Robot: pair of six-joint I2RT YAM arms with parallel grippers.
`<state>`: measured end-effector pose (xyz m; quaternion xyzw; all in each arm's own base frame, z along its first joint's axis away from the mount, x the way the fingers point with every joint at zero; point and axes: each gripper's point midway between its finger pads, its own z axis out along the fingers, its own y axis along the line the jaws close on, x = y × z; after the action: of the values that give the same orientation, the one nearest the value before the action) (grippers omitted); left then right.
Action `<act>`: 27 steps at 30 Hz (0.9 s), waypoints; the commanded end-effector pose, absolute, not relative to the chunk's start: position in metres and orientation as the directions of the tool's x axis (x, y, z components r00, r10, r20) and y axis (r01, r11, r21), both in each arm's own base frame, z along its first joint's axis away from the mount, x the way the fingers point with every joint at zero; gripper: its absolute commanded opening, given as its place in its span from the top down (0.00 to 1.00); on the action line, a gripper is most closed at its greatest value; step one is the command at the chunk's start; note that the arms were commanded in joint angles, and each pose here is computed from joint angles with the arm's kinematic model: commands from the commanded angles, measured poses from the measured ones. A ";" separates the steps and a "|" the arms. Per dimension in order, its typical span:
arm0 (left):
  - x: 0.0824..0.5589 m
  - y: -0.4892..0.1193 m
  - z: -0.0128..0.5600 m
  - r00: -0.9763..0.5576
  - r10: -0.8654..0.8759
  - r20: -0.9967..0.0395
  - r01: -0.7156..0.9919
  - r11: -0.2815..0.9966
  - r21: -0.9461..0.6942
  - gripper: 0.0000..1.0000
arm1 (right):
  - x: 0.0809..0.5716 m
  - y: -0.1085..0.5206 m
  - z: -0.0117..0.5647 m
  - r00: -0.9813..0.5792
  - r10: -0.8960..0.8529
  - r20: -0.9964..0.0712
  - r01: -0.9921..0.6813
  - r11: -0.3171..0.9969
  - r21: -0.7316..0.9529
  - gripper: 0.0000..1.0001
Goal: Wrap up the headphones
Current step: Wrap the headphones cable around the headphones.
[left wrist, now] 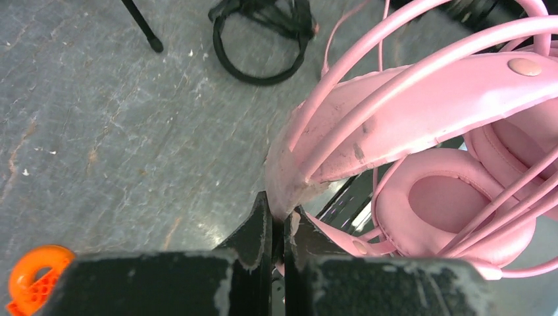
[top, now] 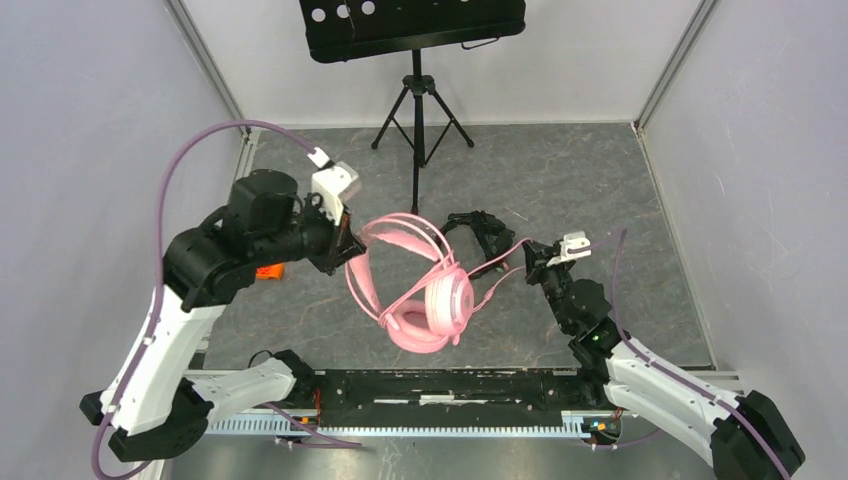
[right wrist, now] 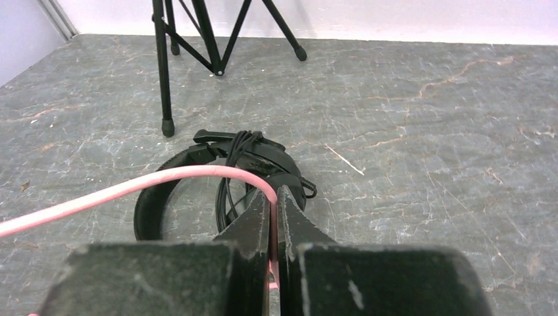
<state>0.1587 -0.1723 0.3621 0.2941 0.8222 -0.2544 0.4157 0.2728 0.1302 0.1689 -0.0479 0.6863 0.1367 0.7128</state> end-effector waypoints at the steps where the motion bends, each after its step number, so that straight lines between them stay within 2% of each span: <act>1: 0.159 -0.183 0.346 -0.302 0.435 -0.848 0.842 0.539 -0.024 0.98 | 0.276 0.142 0.198 0.036 0.093 -0.995 -0.319 0.945 0.076 1.00; 9: 0.191 -0.166 0.297 -0.232 0.603 -0.763 0.826 0.537 0.173 0.98 | 0.270 0.169 0.223 -0.025 0.035 -0.999 -0.454 0.890 0.043 1.00; 27: 0.226 -0.133 0.265 -0.297 0.731 -0.614 0.721 0.594 0.357 0.98 | 0.236 0.203 0.274 -0.032 0.009 -0.999 -0.678 0.734 0.028 1.00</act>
<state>0.2120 -0.1363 0.2578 0.4490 0.8166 -0.0263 0.3617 0.2475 0.1958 0.2353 -0.2247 0.7005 0.2364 0.6347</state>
